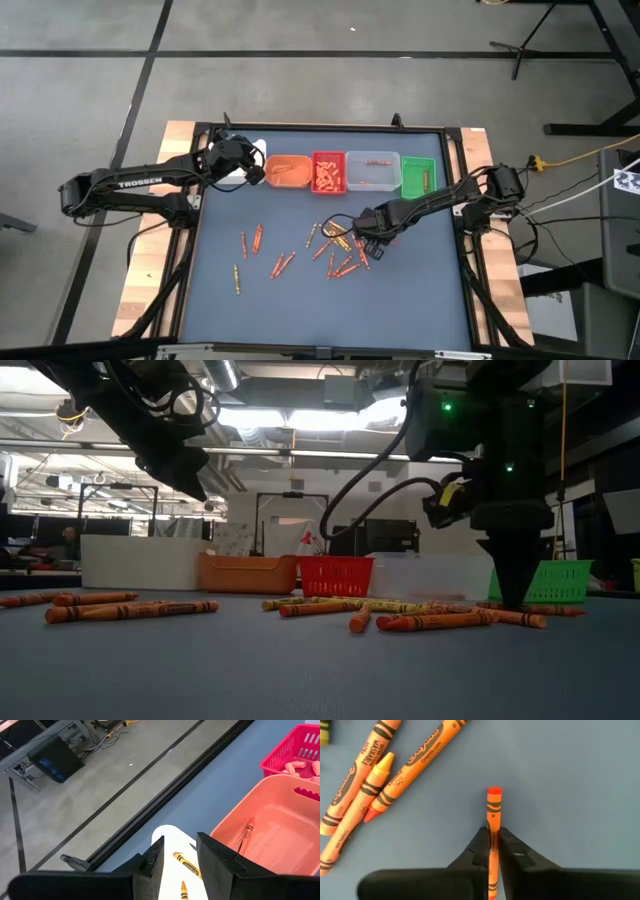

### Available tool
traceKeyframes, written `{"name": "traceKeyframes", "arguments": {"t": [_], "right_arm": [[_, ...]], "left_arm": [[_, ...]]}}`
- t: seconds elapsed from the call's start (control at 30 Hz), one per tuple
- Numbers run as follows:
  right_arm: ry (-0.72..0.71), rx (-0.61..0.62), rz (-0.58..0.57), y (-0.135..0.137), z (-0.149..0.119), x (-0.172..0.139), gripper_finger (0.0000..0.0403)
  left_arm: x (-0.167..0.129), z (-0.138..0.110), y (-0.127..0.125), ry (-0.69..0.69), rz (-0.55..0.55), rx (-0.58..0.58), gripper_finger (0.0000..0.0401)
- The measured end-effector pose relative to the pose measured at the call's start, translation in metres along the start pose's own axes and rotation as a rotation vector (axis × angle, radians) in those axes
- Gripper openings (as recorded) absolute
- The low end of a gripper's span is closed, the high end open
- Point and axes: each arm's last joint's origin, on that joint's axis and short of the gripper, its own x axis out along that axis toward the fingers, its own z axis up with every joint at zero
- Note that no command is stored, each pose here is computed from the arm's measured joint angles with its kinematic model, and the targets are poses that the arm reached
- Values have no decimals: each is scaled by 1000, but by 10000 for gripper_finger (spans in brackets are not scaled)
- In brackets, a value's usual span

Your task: Sort crayons

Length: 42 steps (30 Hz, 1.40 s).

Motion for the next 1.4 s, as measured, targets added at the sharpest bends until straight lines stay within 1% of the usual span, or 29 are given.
{"name": "traceKeyframes", "arguments": {"t": [0.07, 0.2, 0.3, 0.4, 0.5, 0.7, 0.8, 0.97, 1.07, 1.27, 1.33, 1.4], "right_arm": [[-1, 0, 1, 0, 0, 0, 26], [-16, -7, -1, -2, -1, -5, 30], [-61, -38, 19, -5, -2, -18, 23], [-103, -45, 15, -14, -4, -34, 13], [-129, -32, -35, -33, -6, -52, 9], [-115, 61, -188, -83, -13, -79, 19], [-127, 107, -223, -107, -13, -89, 19], [-121, 108, -247, -138, -8, -93, 20], [-107, 149, -254, -150, -5, -92, 27], [-87, 204, -257, -162, -3, -91, 48], [-78, 212, -259, -164, -4, -91, 59], [-78, 213, -259, -164, -4, -91, 73]], "left_arm": [[0, 0, 0, 0, 0, 0, 98], [0, 0, 0, 0, 0, 0, 98], [0, 0, 0, 0, 0, 0, 98], [0, 0, 0, 0, 0, 0, 98], [0, 0, 0, 0, 0, -1, 98], [0, 0, 0, 0, 0, -2, 98], [-1, 0, -2, -3, -12, 0, 98], [-4, 0, -10, -9, -153, -35, 98], [-8, 0, -18, -7, -253, -51, 98], [-21, -2, -37, 19, -458, -108, 98], [-27, -6, -45, 56, -514, -130, 98], [-33, -12, -50, 116, -547, -160, 98]]}}
